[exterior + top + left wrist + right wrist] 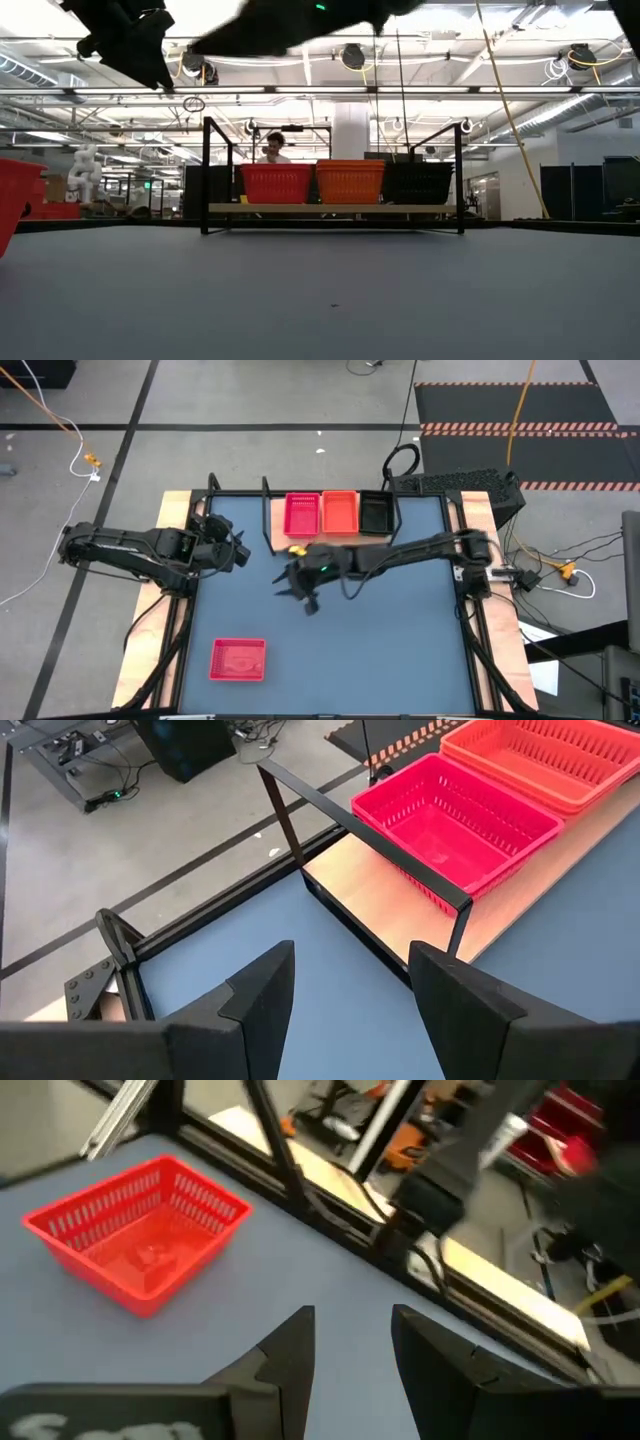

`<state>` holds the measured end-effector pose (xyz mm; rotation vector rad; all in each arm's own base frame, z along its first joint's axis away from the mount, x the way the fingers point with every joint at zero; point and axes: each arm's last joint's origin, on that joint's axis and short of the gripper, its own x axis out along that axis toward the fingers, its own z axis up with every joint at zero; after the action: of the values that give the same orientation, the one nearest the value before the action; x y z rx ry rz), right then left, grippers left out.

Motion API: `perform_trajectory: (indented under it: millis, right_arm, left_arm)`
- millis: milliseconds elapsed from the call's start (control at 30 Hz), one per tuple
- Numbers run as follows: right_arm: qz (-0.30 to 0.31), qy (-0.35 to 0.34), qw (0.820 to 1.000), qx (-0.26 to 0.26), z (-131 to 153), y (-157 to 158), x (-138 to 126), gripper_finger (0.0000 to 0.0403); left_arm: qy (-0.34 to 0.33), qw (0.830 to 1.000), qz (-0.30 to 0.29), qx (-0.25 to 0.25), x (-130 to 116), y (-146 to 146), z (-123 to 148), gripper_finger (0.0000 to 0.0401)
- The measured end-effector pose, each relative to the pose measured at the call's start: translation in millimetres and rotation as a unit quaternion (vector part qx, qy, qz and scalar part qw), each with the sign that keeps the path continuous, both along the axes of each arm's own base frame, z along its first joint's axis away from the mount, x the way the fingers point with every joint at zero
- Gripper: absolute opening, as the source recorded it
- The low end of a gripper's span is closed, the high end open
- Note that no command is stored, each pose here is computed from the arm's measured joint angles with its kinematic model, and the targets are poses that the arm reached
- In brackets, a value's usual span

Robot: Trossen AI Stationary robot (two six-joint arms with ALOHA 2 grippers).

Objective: Stack baskets on shelf by color
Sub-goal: Stack the red bin on the red bin on the shelf

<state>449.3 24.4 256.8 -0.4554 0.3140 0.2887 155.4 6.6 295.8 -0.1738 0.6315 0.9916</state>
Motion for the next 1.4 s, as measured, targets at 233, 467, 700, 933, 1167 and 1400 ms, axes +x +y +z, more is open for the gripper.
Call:
perform_trajectory:
  millis: [233, 467, 700, 933, 1167, 1400]
  right_arm:
    - [0.063, 0.063, 0.994, -0.06, -34.4, 41.0, 60.4, 0.0128]
    - [0.132, 0.106, 0.978, -0.126, -76.7, 77.7, 80.0, 0.0128]
    - [0.161, 0.067, 0.976, -0.133, -61.0, 78.8, 80.9, 0.0128]
    - [0.177, 0.11, 0.97, -0.125, -68.7, 94.7, 72.9, 0.0128]
    - [0.236, 0.121, 0.955, -0.131, -76.3, 125.2, 61.2, 0.0128]
    - [0.284, 0.034, 0.94, -0.188, -92.0, 149.3, 55.2, 0.0128]
  left_arm:
    - [0.006, 0.999, -0.022, -0.029, 0.4, -2.8, -1.4, 0.02]
    - [0.012, 0.999, -0.039, -0.03, 0.4, -6.4, -1.6, 0.02]
    - [0.01, 0.999, -0.037, -0.032, 0.1, -6.7, -1.8, 0.02]
    - [-0.008, 0.999, -0.023, -0.038, 0.4, -7.0, -1.5, 0.02]
    - [-0.04, 0.996, 0.006, -0.074, 8.6, -17.4, -15.6, 0.02]
    - [-0.062, 0.992, -0.022, -0.108, 29.0, -38.6, -29.8, 0.02]
